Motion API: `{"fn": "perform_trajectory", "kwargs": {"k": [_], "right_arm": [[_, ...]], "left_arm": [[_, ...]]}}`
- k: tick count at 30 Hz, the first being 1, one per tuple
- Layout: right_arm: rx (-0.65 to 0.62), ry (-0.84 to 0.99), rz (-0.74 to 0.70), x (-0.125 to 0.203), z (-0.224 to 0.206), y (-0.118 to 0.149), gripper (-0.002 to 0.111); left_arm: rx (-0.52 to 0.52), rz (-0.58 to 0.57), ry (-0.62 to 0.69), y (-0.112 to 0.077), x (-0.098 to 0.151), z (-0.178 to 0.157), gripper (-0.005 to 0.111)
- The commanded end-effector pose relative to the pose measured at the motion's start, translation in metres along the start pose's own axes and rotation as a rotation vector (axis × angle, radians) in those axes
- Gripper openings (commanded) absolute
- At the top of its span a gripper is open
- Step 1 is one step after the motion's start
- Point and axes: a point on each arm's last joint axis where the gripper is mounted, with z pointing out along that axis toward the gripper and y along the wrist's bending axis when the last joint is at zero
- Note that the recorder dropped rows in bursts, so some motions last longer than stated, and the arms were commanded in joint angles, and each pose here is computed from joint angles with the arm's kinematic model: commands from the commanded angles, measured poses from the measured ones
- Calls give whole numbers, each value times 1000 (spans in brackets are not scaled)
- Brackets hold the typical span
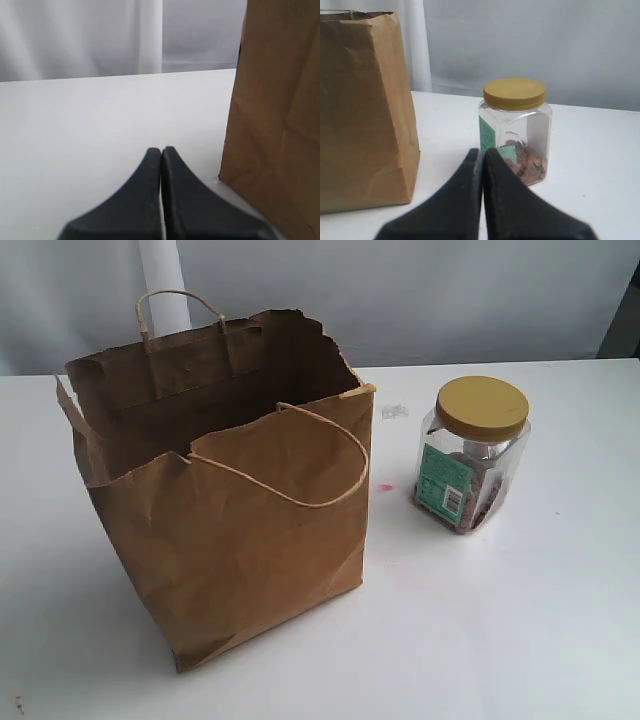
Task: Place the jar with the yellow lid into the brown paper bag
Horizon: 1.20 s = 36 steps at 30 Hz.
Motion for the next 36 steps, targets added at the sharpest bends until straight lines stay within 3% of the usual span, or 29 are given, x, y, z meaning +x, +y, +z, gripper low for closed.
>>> {"fn": "perform_trajectory", "kwargs": {"k": [1, 14, 24, 27, 31, 36], "right_arm": [[9, 2, -9, 1, 0, -1, 0], [7, -20, -11, -1, 0, 0, 0], [-31, -343, -9, -30, -5, 3, 0], [-32, -344, -5, -30, -5, 3, 0], [-30, -317, 152, -28, -3, 1, 0], [-15, -165, 179, -29, 8, 1, 0]], "left_arm": [[8, -6, -8, -1, -1, 0, 1], [8, -6, -8, -1, -1, 0, 1], [8, -6, -8, -1, -1, 0, 1], [8, -6, -8, -1, -1, 0, 1], [8, -6, -8, -1, -1, 0, 1], [8, -6, -8, -1, -1, 0, 1]]}}
